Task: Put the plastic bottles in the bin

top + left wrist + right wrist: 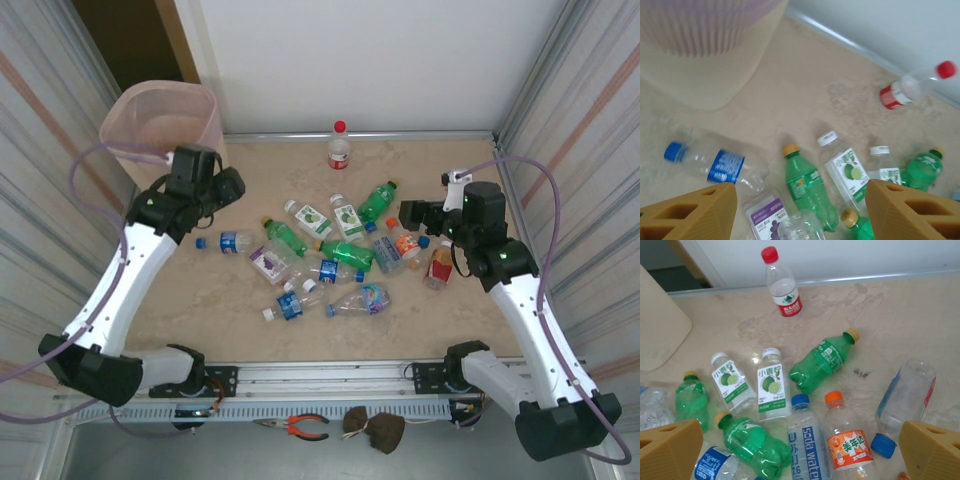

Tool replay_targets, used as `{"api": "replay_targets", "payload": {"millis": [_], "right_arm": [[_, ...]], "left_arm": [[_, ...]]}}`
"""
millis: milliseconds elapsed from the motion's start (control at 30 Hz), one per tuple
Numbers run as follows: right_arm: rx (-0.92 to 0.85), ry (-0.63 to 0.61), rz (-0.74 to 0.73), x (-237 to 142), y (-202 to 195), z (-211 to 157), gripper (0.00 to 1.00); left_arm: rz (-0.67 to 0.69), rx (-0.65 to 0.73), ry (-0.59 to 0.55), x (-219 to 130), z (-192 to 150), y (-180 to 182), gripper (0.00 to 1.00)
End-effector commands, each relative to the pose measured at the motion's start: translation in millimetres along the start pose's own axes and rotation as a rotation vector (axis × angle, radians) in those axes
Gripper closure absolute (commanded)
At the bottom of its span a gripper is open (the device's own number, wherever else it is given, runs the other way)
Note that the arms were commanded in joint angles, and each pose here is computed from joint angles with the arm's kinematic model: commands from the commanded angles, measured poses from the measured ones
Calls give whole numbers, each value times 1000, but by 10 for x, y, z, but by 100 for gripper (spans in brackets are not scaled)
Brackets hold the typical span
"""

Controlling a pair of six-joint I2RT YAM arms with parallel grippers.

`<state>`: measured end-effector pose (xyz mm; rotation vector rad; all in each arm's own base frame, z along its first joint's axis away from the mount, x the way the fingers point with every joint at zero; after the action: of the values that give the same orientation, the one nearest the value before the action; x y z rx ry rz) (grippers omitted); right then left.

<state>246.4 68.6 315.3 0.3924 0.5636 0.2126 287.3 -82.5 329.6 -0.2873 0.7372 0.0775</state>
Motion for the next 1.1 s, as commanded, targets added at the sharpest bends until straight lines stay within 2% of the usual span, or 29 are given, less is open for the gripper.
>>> {"api": "replay_targets", "payload": {"millis": [0,200,400,633,1067], "right_arm": [[-35,-21,27,-136,77,62,1],[-35,-20,21,-160,62,37,1],[-33,-23,11,-183,47,28,1],[-28,-24,3,-177,38,26,1],[-31,-34,-13,-207,31,48,1]], "left_arm": [[50,-194,-12,146,-179,146,30],[100,-421,102,518,-616,364,28],[215,-626,240,769,-861,545,28],[297,-724,311,1028,-980,558,28],[306,-880,339,1553,-1052,561,21]]}}
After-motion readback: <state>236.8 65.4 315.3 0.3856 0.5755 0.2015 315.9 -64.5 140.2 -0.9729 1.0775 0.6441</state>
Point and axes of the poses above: each hand's point on the last joint's axis, 136 mm out from that joint toward the fingers, its own x axis out along the fingers, its own y axis along the line the jaws close on, z = x × y, the point moved 7 cm from there along -x, back along the fingers, and after that the axes turned 12 degrees about x, right-handed, at the moved point
